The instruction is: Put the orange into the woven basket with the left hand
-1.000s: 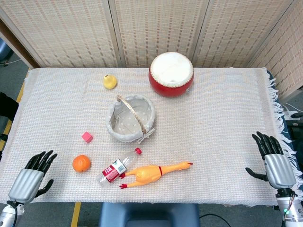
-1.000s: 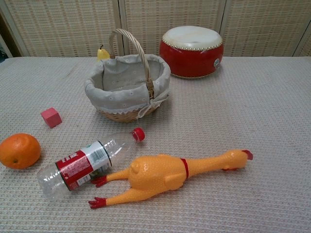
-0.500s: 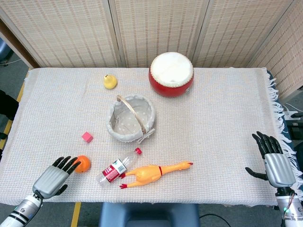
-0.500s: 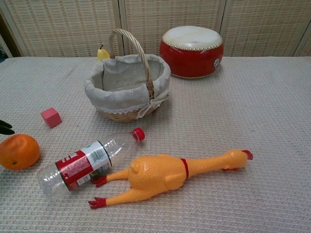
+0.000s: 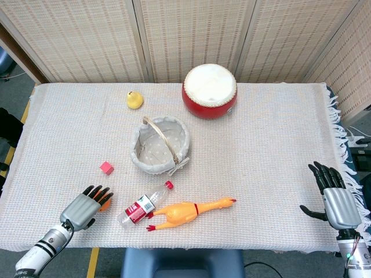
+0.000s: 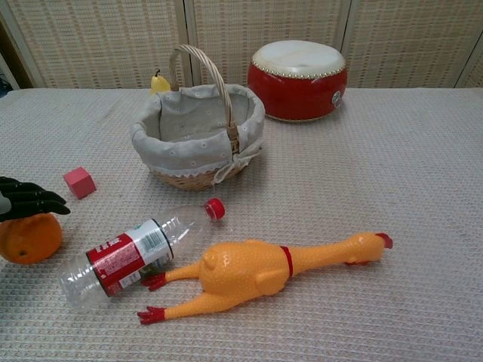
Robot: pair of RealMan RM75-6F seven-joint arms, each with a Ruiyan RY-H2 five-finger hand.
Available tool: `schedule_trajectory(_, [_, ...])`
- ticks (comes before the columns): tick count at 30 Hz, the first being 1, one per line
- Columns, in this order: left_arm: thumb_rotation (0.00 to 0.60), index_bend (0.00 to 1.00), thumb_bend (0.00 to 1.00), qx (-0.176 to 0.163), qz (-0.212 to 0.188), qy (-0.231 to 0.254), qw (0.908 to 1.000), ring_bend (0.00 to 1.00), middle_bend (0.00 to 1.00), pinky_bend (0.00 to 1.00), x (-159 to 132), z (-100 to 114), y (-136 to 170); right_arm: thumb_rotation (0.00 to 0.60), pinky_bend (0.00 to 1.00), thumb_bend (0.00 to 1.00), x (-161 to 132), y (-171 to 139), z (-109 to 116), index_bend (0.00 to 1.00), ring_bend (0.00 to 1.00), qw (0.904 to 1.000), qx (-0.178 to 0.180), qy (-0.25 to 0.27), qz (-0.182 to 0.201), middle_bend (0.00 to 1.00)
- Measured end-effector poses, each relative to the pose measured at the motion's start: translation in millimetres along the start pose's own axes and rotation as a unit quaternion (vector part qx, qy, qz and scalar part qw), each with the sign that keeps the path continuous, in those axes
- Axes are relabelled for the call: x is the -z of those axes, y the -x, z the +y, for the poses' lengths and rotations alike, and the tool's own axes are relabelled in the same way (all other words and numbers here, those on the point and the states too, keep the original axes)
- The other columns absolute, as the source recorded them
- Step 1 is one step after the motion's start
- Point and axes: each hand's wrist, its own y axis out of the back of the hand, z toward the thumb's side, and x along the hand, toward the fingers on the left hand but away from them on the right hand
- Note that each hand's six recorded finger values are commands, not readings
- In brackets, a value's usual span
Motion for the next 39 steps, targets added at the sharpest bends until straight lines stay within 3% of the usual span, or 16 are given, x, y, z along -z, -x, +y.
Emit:
schedule_trajectory(5, [0.600, 0.00, 0.33, 0.016, 0.008, -0.007, 0.9998, 0.00, 0.00, 0.12, 3.9, -4.4, -17.1, 0.600, 0.00, 0.03, 0.2, 0.0, 0.2, 0.00, 0.00, 1.0000, 0.000, 0.002, -0.001, 0.00])
schedule_trajectory(7, [0.600, 0.02, 0.35, 0.022, 0.013, -0.008, 0.9996, 0.01, 0.00, 0.18, 6.2, -6.2, -22.8, 0.600, 0.00, 0.03, 0.1, 0.0, 0.2, 0.00, 0.00, 1.0000, 0.000, 0.003, -0.002, 0.00])
schedule_trajectory(8, [0.600, 0.08, 0.38, 0.025, 0.016, -0.008, 0.9995, 0.06, 0.02, 0.26, 7.2, -6.9, -24.8, 0.600, 0.00, 0.03, 0.0, 0.0, 0.2, 0.00, 0.00, 1.0000, 0.000, 0.003, -0.002, 0.00])
schedule_trajectory(10, [0.600, 0.27, 0.49, 0.029, 0.022, -0.003, 0.9993, 0.25, 0.18, 0.46, 9.2, -8.8, -28.9, 0.600, 0.00, 0.03, -0.3, -0.2, 0.3, 0.00, 0.00, 1.0000, 0.001, 0.004, -0.002, 0.00])
schedule_trajectory(12, [0.600, 0.49, 0.61, 0.028, 0.030, 0.002, 0.9992, 0.48, 0.44, 0.66, 11.2, -9.8, -30.6, 0.600, 0.00, 0.03, -0.4, -0.8, 0.2, 0.00, 0.00, 1.0000, 0.001, 0.003, -0.002, 0.00])
schedule_trajectory(15, [0.600, 0.64, 0.66, 0.015, 0.041, 0.000, 0.9991, 0.64, 0.61, 0.77, 15.3, -8.5, -29.7, 0.600, 0.00, 0.03, -0.8, -1.6, 0.5, 0.00, 0.00, 1.0000, 0.002, 0.003, -0.002, 0.00])
schedule_trajectory(19, [0.600, 0.69, 0.67, -0.009, 0.057, 0.015, 0.9982, 0.68, 0.66, 0.78, 22.8, 1.5, -25.3, 0.600, 0.00, 0.03, -0.7, -2.2, 1.0, 0.00, 0.00, 1.0000, 0.004, 0.004, -0.002, 0.00])
schedule_trajectory(23, [0.600, 0.69, 0.67, -0.055, 0.070, 0.057, 0.9944, 0.68, 0.66, 0.78, 26.6, 28.4, -20.6, 0.600, 0.00, 0.03, -0.9, -1.7, 1.0, 0.00, 0.00, 1.0000, 0.004, 0.004, -0.001, 0.00])
schedule_trajectory(26, [0.600, 0.69, 0.67, -0.102, 0.067, 0.106, 0.9869, 0.68, 0.66, 0.77, 22.9, 55.4, -18.1, 0.600, 0.00, 0.03, -1.2, -1.2, 0.5, 0.00, 0.00, 1.0000, 0.002, 0.004, 0.000, 0.00])
schedule_trajectory(31, [0.600, 0.68, 0.67, -0.175, 0.033, 0.183, 0.9667, 0.68, 0.65, 0.76, 1.3, 110.6, -19.3, 0.600, 0.00, 0.03, -1.8, -0.5, 0.0, 0.00, 0.00, 1.0000, 0.001, 0.006, 0.002, 0.00])
schedule_trajectory(34, [0.600, 0.68, 0.67, -0.194, 0.013, 0.189, 0.9626, 0.67, 0.65, 0.76, -12.5, 132.3, -26.7, 0.600, 0.00, 0.03, -1.5, 0.0, -0.3, 0.00, 0.00, 1.0000, 0.000, 0.008, 0.001, 0.00])
schedule_trajectory(39, [0.600, 0.68, 0.67, -0.205, -0.017, 0.168, 0.9641, 0.68, 0.65, 0.76, -39.2, 160.2, -51.2, 0.600, 0.00, 0.03, -0.7, 0.3, -0.4, 0.00, 0.00, 0.9999, -0.001, 0.012, -0.001, 0.00])
